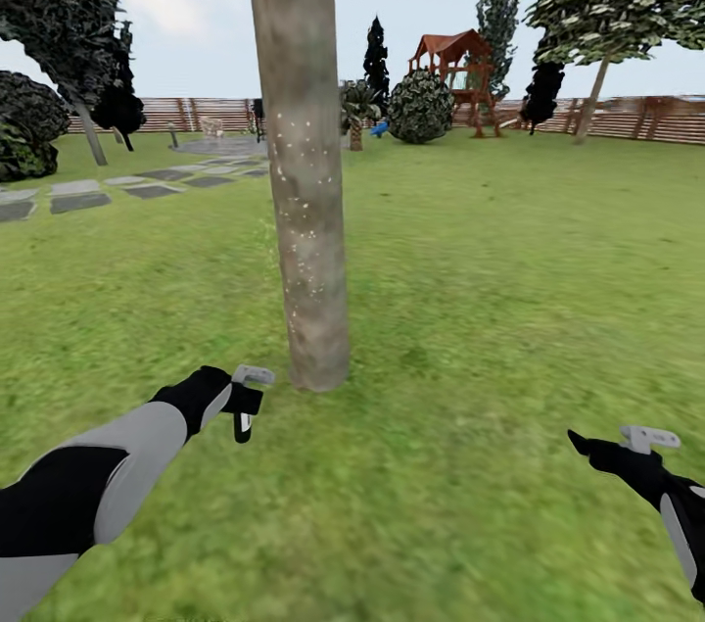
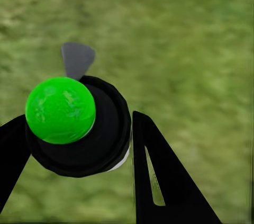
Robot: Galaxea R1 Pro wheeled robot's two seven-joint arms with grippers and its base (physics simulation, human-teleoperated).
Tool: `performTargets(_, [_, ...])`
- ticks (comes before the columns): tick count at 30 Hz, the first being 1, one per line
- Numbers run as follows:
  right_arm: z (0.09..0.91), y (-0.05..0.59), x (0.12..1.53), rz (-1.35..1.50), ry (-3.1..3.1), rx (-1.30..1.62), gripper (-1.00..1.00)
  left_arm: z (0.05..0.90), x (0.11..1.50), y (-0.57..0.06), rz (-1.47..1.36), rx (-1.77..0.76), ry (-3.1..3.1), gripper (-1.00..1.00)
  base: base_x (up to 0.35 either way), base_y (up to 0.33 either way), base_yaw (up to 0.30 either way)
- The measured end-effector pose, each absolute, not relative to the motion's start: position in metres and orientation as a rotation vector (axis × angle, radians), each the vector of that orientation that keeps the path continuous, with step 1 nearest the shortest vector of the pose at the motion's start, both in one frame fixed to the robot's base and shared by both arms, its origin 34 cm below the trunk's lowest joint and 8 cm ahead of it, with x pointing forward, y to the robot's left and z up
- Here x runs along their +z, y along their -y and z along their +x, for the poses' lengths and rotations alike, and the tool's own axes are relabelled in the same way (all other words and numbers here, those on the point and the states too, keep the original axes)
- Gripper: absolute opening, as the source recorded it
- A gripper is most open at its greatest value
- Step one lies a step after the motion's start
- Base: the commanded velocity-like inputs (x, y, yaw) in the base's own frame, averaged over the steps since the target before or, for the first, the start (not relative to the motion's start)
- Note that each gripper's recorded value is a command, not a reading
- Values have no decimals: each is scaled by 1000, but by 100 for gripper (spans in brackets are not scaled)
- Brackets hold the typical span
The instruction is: In the garden, pick up the pesticide atomizer on the floor and spray pesticide onto both trees until each tree trunk is fully covered.
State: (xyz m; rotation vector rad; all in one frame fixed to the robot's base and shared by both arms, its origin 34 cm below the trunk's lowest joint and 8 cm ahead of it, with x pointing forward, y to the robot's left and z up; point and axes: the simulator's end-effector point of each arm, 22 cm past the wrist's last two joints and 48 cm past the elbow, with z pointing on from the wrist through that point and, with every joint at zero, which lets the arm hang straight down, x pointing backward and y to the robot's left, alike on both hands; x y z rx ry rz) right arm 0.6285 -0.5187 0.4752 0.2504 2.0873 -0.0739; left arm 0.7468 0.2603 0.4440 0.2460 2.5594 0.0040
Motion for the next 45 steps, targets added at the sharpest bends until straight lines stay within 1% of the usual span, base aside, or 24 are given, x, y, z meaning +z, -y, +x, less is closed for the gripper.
performTargets(28, [629,518,475,250,-2087,-74,100,747,444,-259,247,3,-2559,-100,6,-316,255])
performTargets(37, [628,519,475,252,-2087,-74,100,747,444,-260,248,4,-2560,-100,80,-317,226])
performTargets(45, [628,520,476,253,-2086,-78,100,742,440,-208,297,-73,-2556,-100,97,-317,27])
